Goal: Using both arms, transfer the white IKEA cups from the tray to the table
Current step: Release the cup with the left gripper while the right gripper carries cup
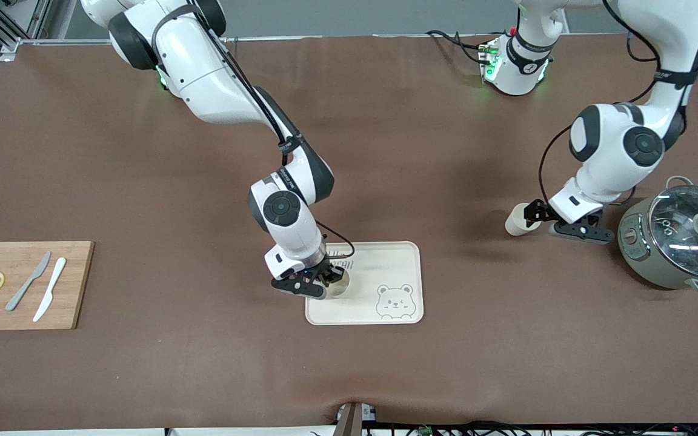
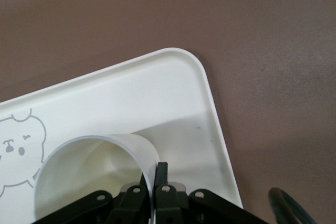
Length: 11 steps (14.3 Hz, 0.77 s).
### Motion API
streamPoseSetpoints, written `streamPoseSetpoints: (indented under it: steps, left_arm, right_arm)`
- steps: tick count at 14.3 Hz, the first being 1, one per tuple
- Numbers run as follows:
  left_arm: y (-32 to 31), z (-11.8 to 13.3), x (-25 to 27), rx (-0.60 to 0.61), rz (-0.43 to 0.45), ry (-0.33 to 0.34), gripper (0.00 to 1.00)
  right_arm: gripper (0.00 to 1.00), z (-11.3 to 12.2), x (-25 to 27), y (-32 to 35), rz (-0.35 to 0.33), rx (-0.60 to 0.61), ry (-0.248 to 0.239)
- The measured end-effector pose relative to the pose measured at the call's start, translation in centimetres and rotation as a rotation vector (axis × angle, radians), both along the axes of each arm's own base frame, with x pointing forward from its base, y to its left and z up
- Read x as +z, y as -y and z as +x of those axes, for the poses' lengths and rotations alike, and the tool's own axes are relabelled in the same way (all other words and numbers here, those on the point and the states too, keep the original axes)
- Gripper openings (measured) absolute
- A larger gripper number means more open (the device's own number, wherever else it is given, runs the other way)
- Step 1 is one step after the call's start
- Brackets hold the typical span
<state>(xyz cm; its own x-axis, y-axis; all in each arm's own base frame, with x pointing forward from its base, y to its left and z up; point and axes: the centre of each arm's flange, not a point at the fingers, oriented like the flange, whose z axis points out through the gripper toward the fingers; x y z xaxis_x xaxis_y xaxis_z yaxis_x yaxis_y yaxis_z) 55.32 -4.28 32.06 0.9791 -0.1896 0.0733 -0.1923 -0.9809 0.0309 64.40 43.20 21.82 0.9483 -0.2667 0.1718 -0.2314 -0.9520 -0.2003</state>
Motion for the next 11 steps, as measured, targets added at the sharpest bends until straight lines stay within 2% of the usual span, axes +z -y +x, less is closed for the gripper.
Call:
streamPoseSetpoints:
  steps: [2, 6, 7, 11]
  left_arm:
    - [-0.2, 2.3, 6.3, 0.003, -0.004, -0.021, 1.00]
    - [-1.3, 5.4, 17.0, 0.091, -0.019, 0.049, 1.00]
    - [-1.0, 5.7, 18.7, 0.111, -0.023, 0.056, 1.00]
    - [-0.2, 6.1, 23.7, 0.126, -0.028, 0.037, 1.00]
  right_arm:
    - [0.04, 0.1, 0.1, 0.0, 0.003, -0.003, 0.003]
    - [0.04, 1.3, 2.8, 0.5, 0.064, -0.048, 0.010]
    - [0.04, 1.7, 4.3, 1.1, 0.064, -0.054, 0.000]
    - [0.04, 3.4, 13.9, 7.4, 0.021, 0.004, -0.099]
